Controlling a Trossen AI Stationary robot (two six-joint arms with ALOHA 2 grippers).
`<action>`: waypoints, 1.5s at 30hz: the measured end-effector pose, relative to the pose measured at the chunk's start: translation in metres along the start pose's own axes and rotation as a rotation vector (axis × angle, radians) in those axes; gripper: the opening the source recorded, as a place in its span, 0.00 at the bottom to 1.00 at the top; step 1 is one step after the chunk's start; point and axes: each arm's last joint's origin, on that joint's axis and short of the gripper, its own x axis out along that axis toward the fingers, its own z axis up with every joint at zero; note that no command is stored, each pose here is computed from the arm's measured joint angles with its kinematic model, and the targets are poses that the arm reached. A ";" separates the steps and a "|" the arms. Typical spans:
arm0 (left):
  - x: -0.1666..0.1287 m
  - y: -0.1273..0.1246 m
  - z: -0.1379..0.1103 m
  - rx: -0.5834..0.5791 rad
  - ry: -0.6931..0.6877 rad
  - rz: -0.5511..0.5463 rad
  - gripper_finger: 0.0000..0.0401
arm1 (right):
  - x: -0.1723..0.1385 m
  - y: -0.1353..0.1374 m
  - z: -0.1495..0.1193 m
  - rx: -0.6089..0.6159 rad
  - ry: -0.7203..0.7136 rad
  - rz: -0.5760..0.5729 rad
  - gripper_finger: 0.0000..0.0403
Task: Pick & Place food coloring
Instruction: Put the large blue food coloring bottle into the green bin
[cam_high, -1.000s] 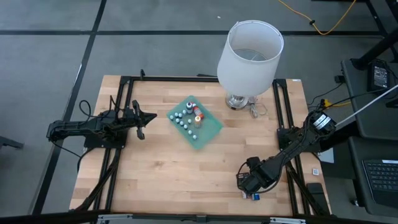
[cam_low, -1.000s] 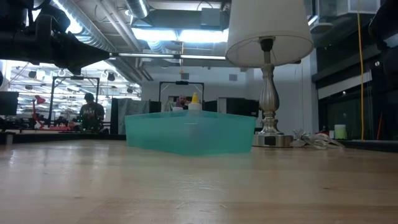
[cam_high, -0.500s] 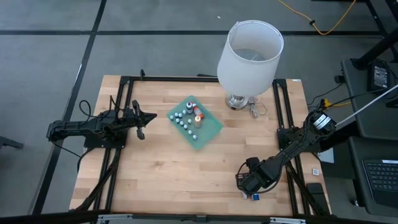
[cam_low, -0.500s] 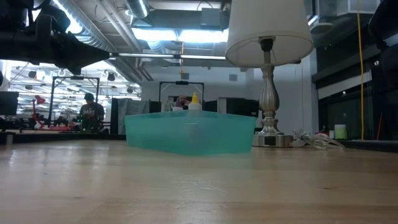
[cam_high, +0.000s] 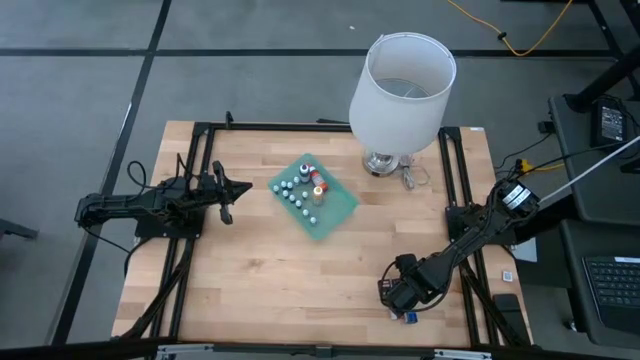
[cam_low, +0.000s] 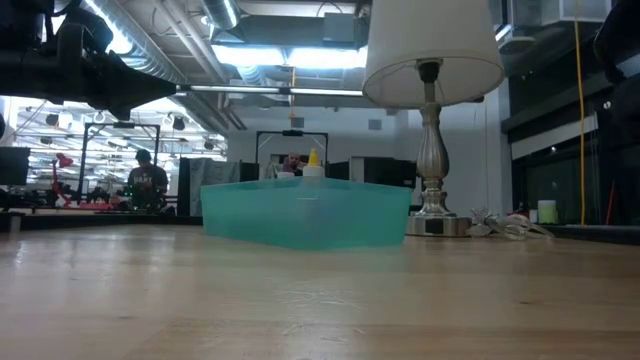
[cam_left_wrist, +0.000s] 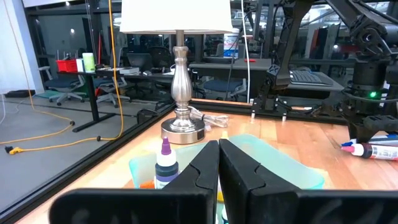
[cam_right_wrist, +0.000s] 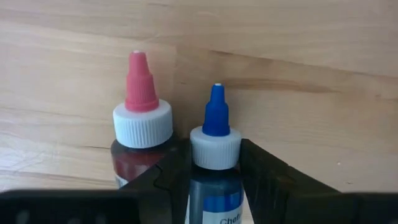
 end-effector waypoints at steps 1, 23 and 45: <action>0.000 0.000 0.000 0.000 0.000 0.000 0.02 | 0.000 0.000 0.000 0.000 0.000 -0.001 0.32; 0.000 0.000 0.000 0.000 0.001 0.000 0.03 | -0.019 0.000 0.000 0.003 -0.082 -0.020 0.31; 0.000 0.000 0.000 0.000 0.001 0.000 0.03 | -0.059 0.003 0.028 0.012 -0.268 0.149 0.31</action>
